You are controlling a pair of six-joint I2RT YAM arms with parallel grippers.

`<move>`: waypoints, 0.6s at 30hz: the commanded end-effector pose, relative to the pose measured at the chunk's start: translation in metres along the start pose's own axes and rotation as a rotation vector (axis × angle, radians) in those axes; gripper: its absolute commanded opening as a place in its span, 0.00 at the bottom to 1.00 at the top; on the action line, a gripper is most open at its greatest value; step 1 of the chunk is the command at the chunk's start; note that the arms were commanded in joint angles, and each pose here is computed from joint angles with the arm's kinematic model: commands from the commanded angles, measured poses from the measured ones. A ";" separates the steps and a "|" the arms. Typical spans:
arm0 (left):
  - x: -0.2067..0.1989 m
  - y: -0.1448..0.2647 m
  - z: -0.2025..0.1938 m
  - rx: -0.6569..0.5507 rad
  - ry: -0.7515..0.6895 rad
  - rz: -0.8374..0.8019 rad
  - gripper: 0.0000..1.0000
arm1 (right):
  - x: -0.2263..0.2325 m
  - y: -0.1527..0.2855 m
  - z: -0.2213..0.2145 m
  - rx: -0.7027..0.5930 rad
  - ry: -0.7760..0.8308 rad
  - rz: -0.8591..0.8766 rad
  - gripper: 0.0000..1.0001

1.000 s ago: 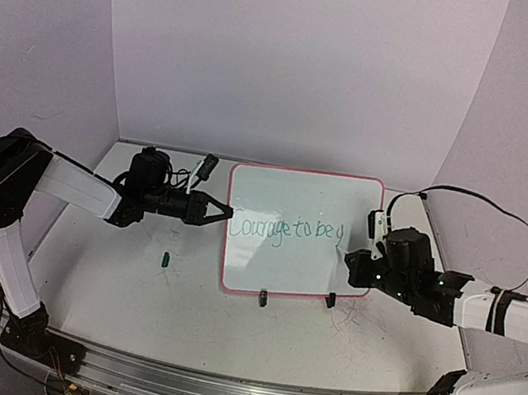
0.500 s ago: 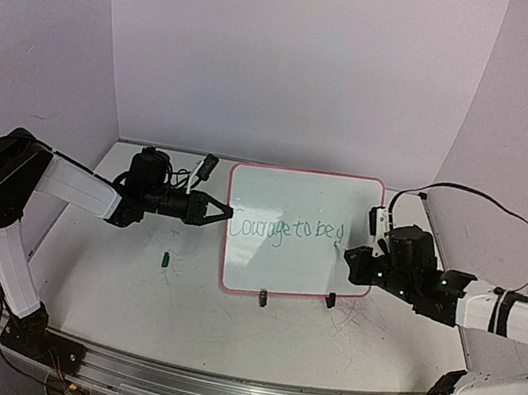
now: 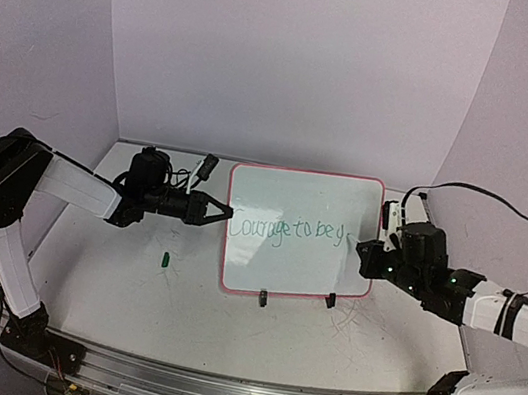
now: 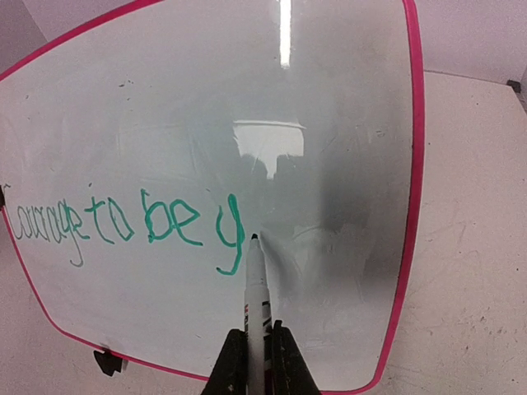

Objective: Write a sentence on the whiteboard

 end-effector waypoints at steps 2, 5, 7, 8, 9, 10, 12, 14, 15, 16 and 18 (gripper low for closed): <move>0.003 -0.006 0.004 -0.010 -0.021 0.025 0.00 | 0.002 0.000 0.026 -0.074 -0.002 -0.007 0.00; 0.003 -0.006 0.003 -0.010 -0.020 0.026 0.00 | 0.001 0.000 0.028 -0.083 -0.006 -0.012 0.00; 0.003 -0.006 0.004 -0.011 -0.021 0.026 0.00 | 0.000 0.000 0.029 -0.086 -0.007 -0.017 0.00; 0.003 -0.006 0.003 -0.010 -0.022 0.025 0.00 | -0.001 -0.001 0.030 -0.087 -0.007 -0.021 0.00; 0.003 -0.006 0.003 -0.010 -0.022 0.025 0.00 | -0.001 -0.002 0.031 -0.087 -0.006 -0.023 0.00; 0.003 -0.006 0.004 -0.011 -0.023 0.025 0.00 | -0.001 -0.003 0.031 -0.088 -0.006 -0.024 0.00; 0.003 -0.006 0.004 -0.011 -0.023 0.024 0.00 | -0.001 -0.004 0.032 -0.089 -0.006 -0.023 0.00; 0.003 -0.006 0.003 -0.010 -0.021 0.025 0.00 | -0.001 -0.006 0.032 -0.089 -0.007 -0.023 0.00; 0.003 -0.006 0.003 -0.010 -0.021 0.026 0.00 | -0.001 -0.006 0.032 -0.088 -0.007 -0.025 0.00; 0.003 -0.005 0.003 -0.010 -0.021 0.026 0.00 | -0.001 -0.007 0.032 -0.087 -0.007 -0.026 0.00; 0.003 -0.006 0.002 -0.009 -0.021 0.025 0.00 | -0.001 -0.008 0.033 -0.089 -0.008 -0.024 0.00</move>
Point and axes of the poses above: each gripper's point midway between its finger pads, its own y axis back along the fingers, its own x axis along the line the jaws close on, z = x × y, the point moved 5 cm from there along y, back along the fingers, and after that the axes turned 10 degrees about y, right-handed, at the moved point
